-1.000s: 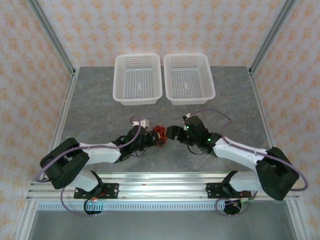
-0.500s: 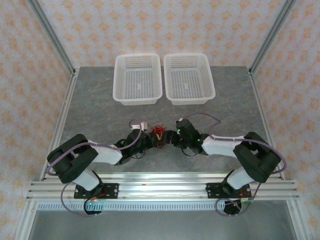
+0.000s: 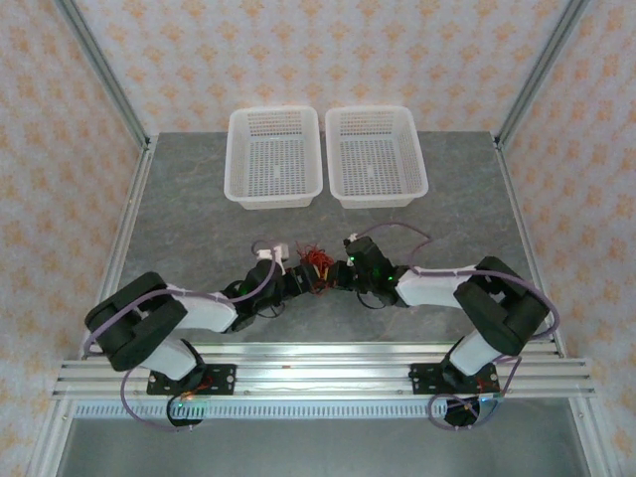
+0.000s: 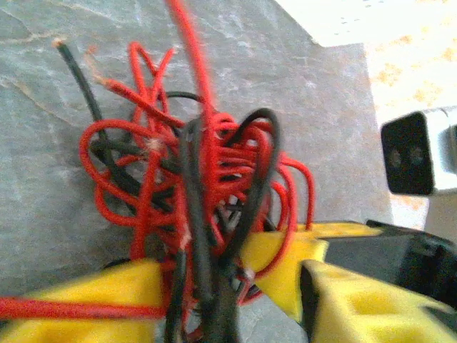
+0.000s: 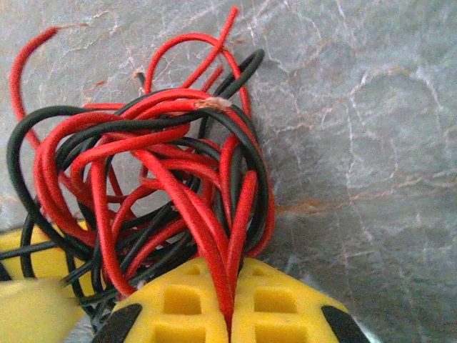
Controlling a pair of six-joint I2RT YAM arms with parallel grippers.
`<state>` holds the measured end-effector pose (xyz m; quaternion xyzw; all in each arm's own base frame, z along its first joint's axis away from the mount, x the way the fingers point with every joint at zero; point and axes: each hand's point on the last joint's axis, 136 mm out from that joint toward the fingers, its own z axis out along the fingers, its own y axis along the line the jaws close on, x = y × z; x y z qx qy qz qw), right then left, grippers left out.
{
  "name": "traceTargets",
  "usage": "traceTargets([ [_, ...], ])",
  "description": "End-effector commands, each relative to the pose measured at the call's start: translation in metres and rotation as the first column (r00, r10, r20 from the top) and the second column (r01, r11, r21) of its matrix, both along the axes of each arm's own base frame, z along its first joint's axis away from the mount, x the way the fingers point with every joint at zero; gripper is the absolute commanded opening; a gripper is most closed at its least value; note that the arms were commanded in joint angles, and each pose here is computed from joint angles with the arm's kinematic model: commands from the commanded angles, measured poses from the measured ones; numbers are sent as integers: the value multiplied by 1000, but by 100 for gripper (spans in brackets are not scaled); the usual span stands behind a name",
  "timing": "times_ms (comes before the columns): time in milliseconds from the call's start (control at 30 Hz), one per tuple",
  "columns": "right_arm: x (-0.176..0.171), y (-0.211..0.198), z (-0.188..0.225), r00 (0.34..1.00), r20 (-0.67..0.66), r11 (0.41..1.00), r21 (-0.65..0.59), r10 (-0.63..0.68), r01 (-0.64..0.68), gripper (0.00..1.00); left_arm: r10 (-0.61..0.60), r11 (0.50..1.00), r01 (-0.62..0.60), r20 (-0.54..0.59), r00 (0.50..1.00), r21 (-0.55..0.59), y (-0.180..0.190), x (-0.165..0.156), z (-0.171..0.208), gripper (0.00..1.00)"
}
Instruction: Untangle the cables
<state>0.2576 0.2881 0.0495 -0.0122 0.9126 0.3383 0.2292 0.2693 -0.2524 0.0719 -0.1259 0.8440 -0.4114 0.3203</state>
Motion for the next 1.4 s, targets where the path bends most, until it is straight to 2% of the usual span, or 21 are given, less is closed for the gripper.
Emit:
traceTargets([
  [0, 9, -14, 25, 979, 195, 996, -84, 57, -41, 0, -50, 997, 47, 53, 997, 61, -1, -2, 17, 66],
  [133, 4, -18, 53, 927, 343, 986, -121, 154, -119, 0, -46, 986, 30, 90, 995, 162, 12, -1, 31, 78],
  [267, -2, -25, 68, 865, 449, 972, -166, 224, -165, 0, -26, 970, 0, 105, 994, 244, 24, 7, 42, 83],
  [433, -4, -36, 70, 809, 518, 954, -250, 278, -168, 0, -38, 977, 9, 130, 991, 213, 22, 21, 61, 84],
  [533, -4, -38, 76, 784, 545, 946, -277, 297, -166, 0, -87, 976, 51, 160, 983, 214, 13, 25, 72, 85],
  [800, 1, -34, 66, 786, 527, 935, -308, 322, -176, 0, -289, 937, 241, 171, 942, 254, -12, 15, 55, 83],
  [1000, 2, -34, 65, 785, 524, 930, -320, 330, -178, 0, -332, 910, 273, 152, 931, 314, -12, 14, 38, 82],
  [1167, 1, -32, 64, 789, 516, 930, -316, 333, -186, 0, -374, 895, 317, 140, 917, 315, -20, 12, 23, 78],
  [1300, 0, -32, 62, 795, 506, 930, -313, 334, -192, 0, -376, 889, 314, 139, 916, 332, -21, 17, 7, 72],
  [1367, 0, -32, 61, 799, 501, 931, -309, 331, -192, 0, -373, 889, 305, 153, 915, 340, -23, 22, 5, 65],
])
